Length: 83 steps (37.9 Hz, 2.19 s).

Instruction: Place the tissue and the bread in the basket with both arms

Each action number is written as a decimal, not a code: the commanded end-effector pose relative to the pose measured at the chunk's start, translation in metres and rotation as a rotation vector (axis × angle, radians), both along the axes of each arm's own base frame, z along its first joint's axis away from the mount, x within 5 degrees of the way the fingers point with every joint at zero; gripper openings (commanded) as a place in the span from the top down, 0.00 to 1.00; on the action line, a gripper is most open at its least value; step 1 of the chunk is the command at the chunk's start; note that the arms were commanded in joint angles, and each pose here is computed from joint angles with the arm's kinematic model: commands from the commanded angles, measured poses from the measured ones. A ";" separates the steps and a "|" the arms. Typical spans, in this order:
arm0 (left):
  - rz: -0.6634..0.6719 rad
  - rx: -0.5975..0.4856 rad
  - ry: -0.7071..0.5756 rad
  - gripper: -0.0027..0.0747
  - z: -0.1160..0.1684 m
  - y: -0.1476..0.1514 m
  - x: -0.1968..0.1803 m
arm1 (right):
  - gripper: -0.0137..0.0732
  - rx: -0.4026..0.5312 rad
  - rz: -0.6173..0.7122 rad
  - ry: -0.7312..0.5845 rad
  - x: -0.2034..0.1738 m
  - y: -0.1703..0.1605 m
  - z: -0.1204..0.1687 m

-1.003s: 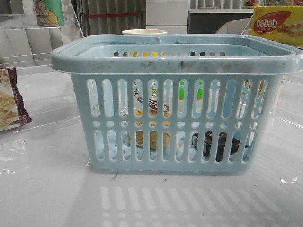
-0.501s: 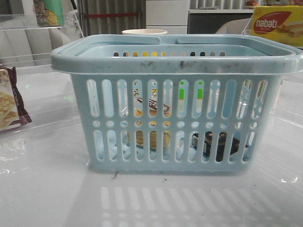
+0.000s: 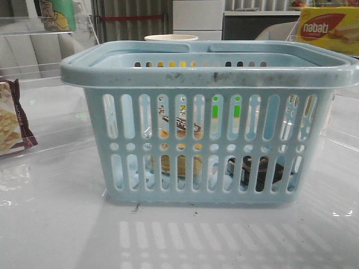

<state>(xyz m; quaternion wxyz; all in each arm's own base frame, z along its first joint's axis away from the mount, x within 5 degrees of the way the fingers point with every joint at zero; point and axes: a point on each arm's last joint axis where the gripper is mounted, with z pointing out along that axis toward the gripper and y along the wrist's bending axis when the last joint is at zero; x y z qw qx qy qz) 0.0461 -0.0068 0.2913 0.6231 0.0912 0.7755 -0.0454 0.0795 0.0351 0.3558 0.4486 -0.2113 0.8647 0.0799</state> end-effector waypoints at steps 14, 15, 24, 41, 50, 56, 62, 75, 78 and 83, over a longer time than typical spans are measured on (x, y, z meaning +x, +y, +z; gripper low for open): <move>0.185 -0.148 -0.257 0.85 -0.063 0.006 0.003 | 0.78 0.031 -0.004 -0.085 0.003 0.000 0.013; 0.190 -0.149 -0.275 0.85 -0.065 0.006 0.004 | 0.78 0.031 -0.004 -0.085 0.003 0.000 0.013; 0.183 -0.145 -0.314 0.85 -0.079 0.006 0.008 | 0.78 0.031 -0.004 -0.085 0.002 0.000 0.013; 0.147 -0.077 -0.391 0.85 -0.073 0.004 0.007 | 0.78 0.031 -0.004 -0.085 0.002 0.000 0.013; 0.147 -0.076 -0.389 0.85 -0.073 0.004 0.007 | 0.78 0.031 -0.004 -0.085 0.002 0.000 0.013; 0.147 -0.076 -0.389 0.85 -0.073 0.004 0.007 | 0.78 0.031 -0.004 -0.085 0.002 0.000 0.013; 0.147 -0.076 -0.389 0.85 -0.073 0.004 0.007 | 0.78 0.031 -0.004 -0.085 0.002 0.000 0.013; 0.147 -0.076 -0.389 0.85 -0.073 0.004 0.007 | 0.78 0.031 -0.004 -0.085 0.002 0.000 0.013; 0.147 -0.076 -0.389 0.85 -0.073 0.004 0.007 | 0.78 0.031 -0.004 -0.085 0.002 0.000 0.013; 0.147 -0.076 -0.389 0.85 -0.073 0.004 0.007 | 0.78 0.037 -0.002 -0.097 -0.001 -0.001 0.011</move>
